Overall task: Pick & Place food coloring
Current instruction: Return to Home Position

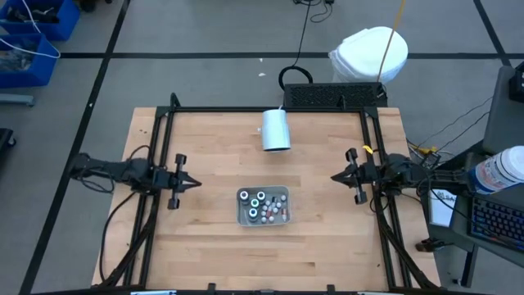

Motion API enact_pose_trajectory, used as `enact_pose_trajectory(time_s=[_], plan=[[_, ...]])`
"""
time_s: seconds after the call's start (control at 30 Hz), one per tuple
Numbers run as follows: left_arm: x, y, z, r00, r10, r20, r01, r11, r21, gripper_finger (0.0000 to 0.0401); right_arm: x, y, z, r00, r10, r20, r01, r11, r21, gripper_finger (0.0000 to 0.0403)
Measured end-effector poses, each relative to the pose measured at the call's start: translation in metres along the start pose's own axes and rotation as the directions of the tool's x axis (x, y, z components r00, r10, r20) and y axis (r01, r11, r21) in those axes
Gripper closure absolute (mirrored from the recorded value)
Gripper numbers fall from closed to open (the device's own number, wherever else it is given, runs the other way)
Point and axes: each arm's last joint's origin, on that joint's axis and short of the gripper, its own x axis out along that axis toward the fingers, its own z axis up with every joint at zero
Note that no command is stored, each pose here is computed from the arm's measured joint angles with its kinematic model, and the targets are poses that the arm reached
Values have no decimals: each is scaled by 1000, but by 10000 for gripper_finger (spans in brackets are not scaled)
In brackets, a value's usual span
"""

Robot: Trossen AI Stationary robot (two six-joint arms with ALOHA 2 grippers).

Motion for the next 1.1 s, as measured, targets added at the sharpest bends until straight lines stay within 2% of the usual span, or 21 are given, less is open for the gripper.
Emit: enact_pose_trajectory(time_s=[0.23, 0.37, 0.6, 0.9, 1.1], plan=[[0, 5, 1, 997, -59, 42, 60, 998, -28, 400, 0, 0, 1, 1000, 0, 13, 0, 1000, 8, 403], [0, 8, -3, 1000, 8, -3, -9, 997, -75, 400, 0, 0, 1, 1000, -5, 12, 4, 1000, 28, 403], [0, 10, -7, 997, 47, -60, -54, 990, -134, 400, 0, -2, -5, 996, -75, -58, 78, 995, 61, 403], [0, 10, -7, 997, 52, -58, -62, 983, -174, 399, 0, -2, 0, 997, -78, -3, 78, 994, 78, 403], [0, 10, -8, 997, 49, -65, -64, 966, -249, 375, 0, -2, 0, 997, -77, 0, 77, 992, 104, 403]])
